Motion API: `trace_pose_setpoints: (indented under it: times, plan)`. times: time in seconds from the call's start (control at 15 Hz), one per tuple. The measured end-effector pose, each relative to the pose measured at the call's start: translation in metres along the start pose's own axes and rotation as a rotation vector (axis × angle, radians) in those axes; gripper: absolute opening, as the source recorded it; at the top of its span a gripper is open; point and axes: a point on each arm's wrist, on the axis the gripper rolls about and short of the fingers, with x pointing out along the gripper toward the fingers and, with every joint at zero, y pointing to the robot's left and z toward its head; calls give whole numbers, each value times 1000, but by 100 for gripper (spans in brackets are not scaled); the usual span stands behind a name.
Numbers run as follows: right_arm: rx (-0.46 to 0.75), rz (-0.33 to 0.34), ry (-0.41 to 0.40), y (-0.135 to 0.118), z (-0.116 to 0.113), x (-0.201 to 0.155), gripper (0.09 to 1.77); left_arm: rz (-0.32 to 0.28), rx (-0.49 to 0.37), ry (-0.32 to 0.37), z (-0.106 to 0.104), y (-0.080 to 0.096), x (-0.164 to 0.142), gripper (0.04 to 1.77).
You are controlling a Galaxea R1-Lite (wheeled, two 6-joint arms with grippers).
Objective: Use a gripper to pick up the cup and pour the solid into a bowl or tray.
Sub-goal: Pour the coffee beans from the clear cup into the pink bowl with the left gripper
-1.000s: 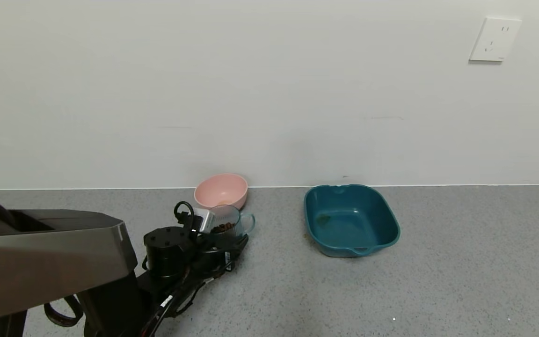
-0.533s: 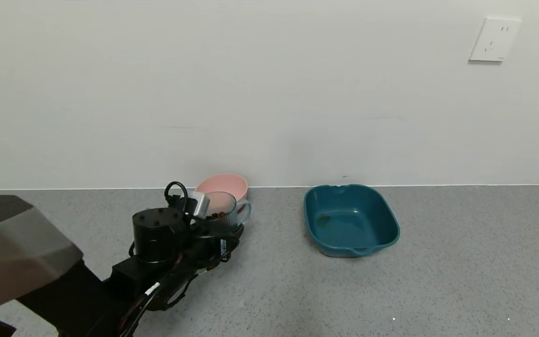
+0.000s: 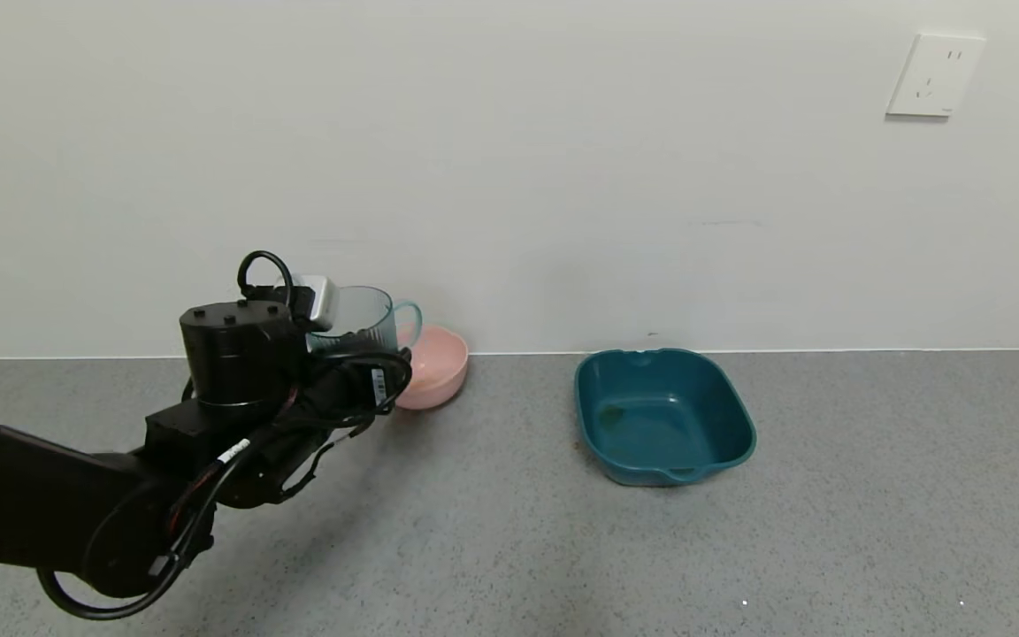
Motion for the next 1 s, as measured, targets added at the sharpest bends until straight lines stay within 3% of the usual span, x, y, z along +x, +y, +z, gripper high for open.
trace_pose_setpoints:
  times: [0.4, 1.0]
  plan:
    - [0, 0, -1, 0, 0, 0, 171, 201, 48, -52, 20, 30, 20, 133]
    - [0, 0, -1, 0, 0, 0, 171, 358, 168, 5, 4, 64, 66, 133]
